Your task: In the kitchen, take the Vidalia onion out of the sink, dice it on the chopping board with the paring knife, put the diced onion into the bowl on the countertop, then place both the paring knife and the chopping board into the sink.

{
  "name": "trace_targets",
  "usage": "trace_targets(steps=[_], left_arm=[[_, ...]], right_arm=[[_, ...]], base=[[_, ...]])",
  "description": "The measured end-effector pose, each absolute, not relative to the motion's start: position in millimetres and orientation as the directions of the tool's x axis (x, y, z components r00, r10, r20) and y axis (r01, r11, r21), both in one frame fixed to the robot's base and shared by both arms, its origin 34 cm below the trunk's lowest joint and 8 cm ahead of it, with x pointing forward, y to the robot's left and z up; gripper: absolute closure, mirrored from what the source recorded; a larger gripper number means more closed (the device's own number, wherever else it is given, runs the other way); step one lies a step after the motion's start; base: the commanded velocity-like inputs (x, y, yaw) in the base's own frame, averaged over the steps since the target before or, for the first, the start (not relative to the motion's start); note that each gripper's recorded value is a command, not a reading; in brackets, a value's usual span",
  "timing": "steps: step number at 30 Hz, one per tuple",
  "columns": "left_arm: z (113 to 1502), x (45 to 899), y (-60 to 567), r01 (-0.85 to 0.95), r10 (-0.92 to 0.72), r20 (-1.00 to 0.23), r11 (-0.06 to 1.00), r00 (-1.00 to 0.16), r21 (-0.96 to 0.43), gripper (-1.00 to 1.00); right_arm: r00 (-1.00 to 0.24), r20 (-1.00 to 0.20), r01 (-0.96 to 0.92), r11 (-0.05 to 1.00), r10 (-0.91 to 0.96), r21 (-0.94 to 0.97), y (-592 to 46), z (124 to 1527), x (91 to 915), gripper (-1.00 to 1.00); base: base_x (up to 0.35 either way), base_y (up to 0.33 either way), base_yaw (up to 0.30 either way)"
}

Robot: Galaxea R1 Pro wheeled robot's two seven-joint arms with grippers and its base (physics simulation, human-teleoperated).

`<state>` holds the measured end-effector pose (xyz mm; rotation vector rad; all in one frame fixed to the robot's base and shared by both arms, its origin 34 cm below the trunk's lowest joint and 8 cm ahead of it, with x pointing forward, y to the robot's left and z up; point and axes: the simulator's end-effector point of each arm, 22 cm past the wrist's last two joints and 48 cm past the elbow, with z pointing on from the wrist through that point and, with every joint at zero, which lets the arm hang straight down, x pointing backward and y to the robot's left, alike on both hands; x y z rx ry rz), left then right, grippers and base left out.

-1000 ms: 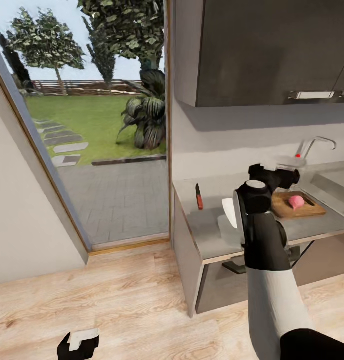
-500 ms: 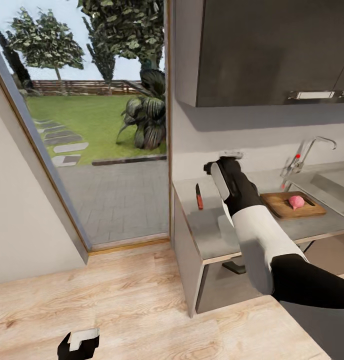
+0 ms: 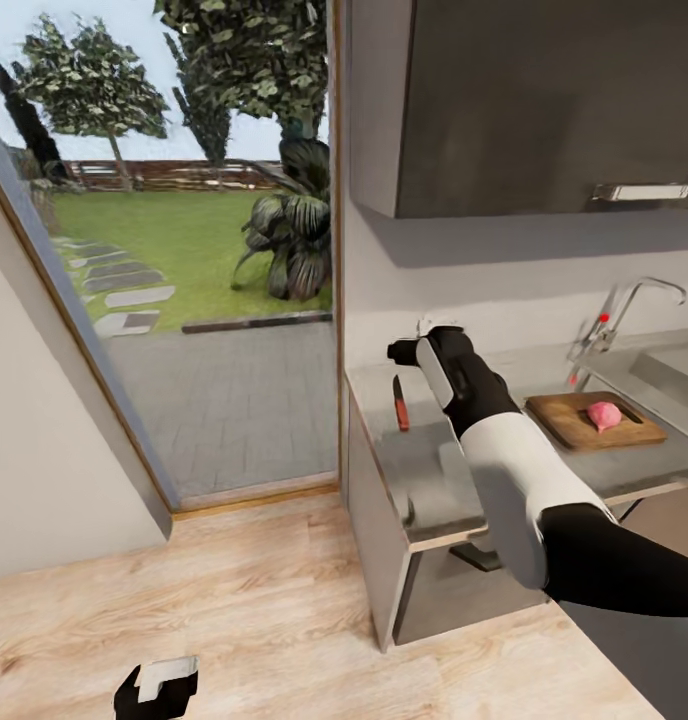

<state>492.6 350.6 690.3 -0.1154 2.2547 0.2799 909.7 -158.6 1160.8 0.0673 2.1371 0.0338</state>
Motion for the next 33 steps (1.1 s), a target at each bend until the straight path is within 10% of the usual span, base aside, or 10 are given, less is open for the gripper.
trace_targets(steps=[33], left_arm=[[682.2,486.2,349.1,-0.172,0.004,-0.734,0.971,-0.679,0.164,-1.0]], right_arm=[[-0.669,-0.741,-0.029,0.995,0.05,0.093,-139.6,1051.5,890.8,-1.0]], base=[[0.15,-0.005,0.0]])
